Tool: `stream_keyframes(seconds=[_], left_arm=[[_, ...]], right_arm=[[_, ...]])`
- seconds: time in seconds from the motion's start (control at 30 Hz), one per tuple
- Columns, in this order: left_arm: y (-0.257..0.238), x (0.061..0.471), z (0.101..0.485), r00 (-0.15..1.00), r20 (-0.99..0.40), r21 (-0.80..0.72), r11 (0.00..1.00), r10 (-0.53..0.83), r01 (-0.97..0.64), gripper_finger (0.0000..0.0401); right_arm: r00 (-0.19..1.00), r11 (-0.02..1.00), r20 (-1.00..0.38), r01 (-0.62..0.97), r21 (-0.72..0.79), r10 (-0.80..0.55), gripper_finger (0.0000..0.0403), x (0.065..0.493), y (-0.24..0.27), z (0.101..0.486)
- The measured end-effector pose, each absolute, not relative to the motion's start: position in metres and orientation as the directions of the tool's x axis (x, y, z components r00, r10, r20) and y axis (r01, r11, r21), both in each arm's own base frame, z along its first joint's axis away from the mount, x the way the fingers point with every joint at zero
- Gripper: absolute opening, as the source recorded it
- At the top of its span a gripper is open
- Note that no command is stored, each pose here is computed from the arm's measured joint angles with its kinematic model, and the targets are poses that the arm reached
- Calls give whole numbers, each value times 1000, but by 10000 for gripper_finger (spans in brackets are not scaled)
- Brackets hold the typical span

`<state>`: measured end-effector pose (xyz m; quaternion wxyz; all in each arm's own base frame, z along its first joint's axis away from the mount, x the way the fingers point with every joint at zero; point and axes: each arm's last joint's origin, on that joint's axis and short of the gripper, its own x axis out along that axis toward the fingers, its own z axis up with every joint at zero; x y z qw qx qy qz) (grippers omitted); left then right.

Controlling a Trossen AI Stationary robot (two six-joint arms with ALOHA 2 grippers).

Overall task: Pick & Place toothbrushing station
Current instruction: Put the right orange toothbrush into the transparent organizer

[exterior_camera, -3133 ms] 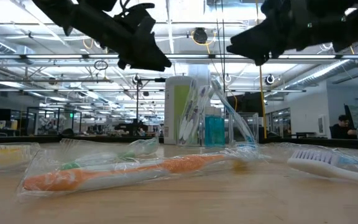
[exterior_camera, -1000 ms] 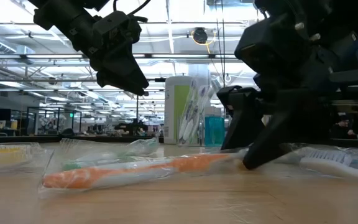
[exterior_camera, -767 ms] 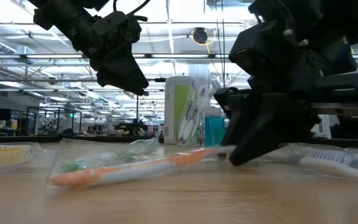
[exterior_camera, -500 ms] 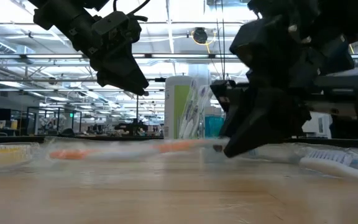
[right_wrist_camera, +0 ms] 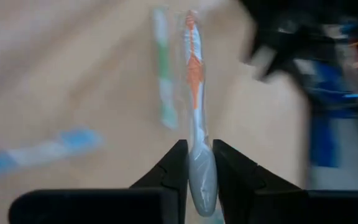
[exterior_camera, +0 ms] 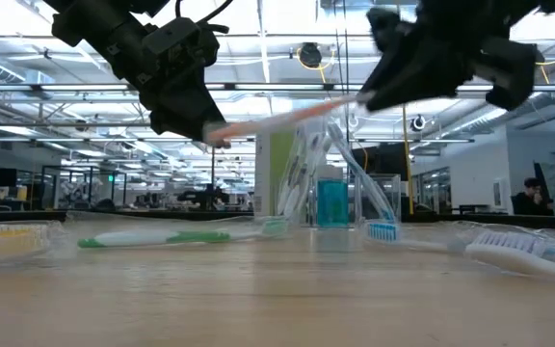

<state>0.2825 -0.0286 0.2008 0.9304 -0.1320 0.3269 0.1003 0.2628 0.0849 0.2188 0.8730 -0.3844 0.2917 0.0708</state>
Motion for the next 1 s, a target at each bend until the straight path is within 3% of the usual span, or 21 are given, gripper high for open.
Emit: stream_keyframes(seconds=[0.27,0.33,0.53,0.8,0.9,1.0], left_arm=[[-23,283,201,765,-633,-161,947,117,-278,182],[-20,284,201,767,-627,-155,943,136,-294,182],[-9,289,208,801,-553,-141,923,227,-359,182],[11,295,222,880,-441,-284,902,179,-326,182],[18,297,226,910,-399,-347,900,113,-264,182],[18,304,231,949,-313,-404,910,-41,-94,182]], right_arm=[[828,399,-428,-277,-874,-363,49,224,49,268],[829,367,-399,-256,-894,-392,46,218,41,277],[871,464,-428,-284,-839,-242,46,215,34,281],[822,361,-532,-443,-821,-203,47,216,37,246],[809,322,-568,-503,-802,-152,48,218,40,229],[838,288,-523,-468,-836,-155,48,225,40,220]])
